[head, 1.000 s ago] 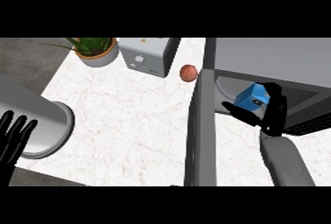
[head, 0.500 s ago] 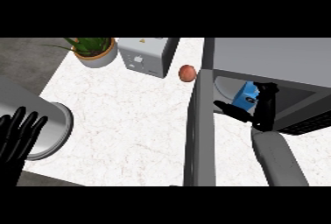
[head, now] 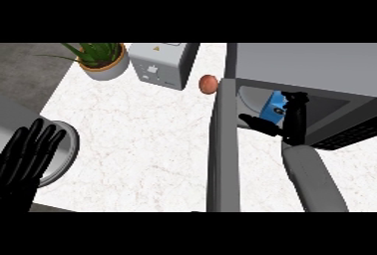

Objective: Pick up the milk, place it into the microwave and close the microwave

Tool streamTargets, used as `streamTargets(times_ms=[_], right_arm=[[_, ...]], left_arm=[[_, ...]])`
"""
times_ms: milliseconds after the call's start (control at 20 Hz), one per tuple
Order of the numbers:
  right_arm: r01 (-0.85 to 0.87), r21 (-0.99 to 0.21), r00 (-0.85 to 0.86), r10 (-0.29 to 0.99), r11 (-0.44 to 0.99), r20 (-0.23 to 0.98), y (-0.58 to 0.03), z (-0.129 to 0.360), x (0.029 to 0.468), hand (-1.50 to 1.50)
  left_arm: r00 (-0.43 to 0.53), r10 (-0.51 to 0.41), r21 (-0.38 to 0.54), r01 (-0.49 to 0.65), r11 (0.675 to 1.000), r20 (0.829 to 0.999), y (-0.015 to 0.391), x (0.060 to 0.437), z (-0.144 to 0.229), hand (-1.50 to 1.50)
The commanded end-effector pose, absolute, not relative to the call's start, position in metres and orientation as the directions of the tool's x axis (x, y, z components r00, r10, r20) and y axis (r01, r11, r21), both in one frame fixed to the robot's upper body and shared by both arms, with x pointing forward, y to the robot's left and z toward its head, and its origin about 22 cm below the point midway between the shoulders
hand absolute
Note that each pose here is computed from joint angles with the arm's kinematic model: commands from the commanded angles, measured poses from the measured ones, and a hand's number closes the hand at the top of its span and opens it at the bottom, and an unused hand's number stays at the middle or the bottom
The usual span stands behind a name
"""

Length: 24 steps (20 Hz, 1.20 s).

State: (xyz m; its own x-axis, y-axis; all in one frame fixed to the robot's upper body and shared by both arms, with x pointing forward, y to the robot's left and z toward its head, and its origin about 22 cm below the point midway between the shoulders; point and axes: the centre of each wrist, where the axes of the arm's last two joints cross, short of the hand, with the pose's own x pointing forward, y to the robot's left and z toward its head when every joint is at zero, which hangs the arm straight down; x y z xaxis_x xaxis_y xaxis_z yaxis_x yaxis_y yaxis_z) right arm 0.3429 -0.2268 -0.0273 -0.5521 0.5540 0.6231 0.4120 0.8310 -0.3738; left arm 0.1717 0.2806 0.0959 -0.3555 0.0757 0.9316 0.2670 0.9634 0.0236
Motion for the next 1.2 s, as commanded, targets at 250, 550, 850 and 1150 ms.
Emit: streamTargets(times_ms=[250,550,850,1150], right_arm=[[0.321,-0.319,-0.336,0.422,0.892,0.842,-0.230,-0.018,0.375,-1.50],[0.277,-0.267,-0.330,0.352,0.923,0.876,-0.215,-0.024,0.375,-1.50],[0.178,-0.213,-0.329,0.263,0.961,0.907,-0.223,-0.040,0.365,-1.50],[0.098,-0.141,-0.315,0.165,0.985,0.935,-0.225,-0.055,0.354,-1.50]], left_arm=[[-0.353,0.079,0.021,0.272,0.962,0.932,0.269,0.174,0.095,-1.50],[-0.344,0.075,0.028,0.286,0.958,0.936,0.262,0.178,0.093,-1.50],[-0.293,0.099,0.000,0.318,0.948,0.951,0.254,0.178,0.080,-1.50],[-0.269,0.074,0.042,0.400,0.916,0.960,0.243,0.185,0.074,-1.50]])
